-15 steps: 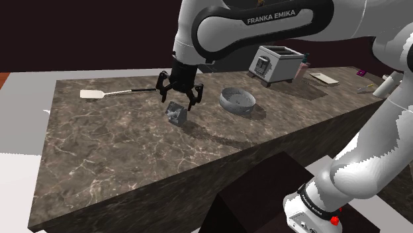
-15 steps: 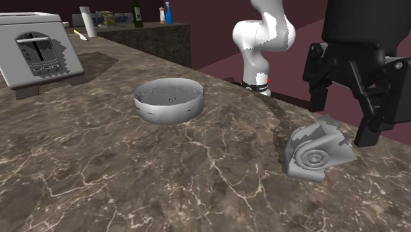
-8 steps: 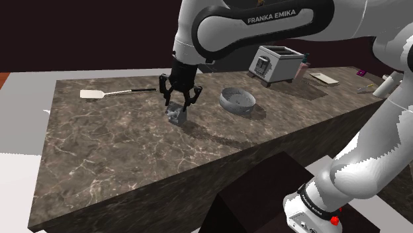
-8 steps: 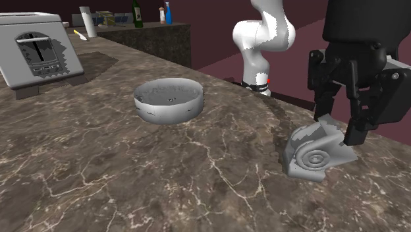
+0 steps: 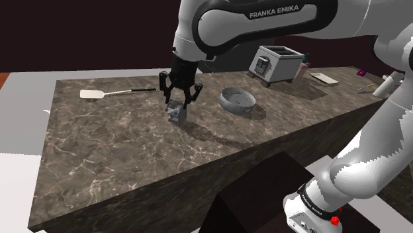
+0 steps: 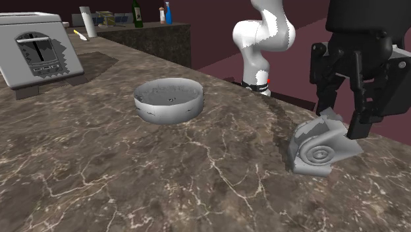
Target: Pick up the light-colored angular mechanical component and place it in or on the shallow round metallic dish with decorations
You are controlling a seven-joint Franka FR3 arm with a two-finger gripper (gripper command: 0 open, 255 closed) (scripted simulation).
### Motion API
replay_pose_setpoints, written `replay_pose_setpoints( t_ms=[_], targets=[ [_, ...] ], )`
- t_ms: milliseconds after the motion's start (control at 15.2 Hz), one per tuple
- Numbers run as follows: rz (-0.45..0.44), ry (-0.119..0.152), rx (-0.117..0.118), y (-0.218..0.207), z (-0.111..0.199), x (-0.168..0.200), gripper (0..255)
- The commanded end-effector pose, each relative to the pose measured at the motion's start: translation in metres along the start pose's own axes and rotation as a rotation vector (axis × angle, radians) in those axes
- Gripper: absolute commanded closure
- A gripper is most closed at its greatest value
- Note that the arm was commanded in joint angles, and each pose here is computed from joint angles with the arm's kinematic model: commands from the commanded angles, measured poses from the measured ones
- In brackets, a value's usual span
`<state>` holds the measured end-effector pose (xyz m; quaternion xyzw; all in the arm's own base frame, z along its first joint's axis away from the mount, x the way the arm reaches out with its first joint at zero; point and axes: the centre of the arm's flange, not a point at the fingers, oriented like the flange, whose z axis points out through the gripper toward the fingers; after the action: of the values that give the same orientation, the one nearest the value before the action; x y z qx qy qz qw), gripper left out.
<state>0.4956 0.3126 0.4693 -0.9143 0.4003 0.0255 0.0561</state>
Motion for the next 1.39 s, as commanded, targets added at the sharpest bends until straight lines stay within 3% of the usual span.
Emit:
replay_pose_setpoints(
  t_ms=[0,1320],
  targets=[
    [0.000,0.000,0.000,-0.001,-0.010,0.000,255],
    [0.000,0.000,0.000,0.000,-0.111,0.000,255]
  ],
)
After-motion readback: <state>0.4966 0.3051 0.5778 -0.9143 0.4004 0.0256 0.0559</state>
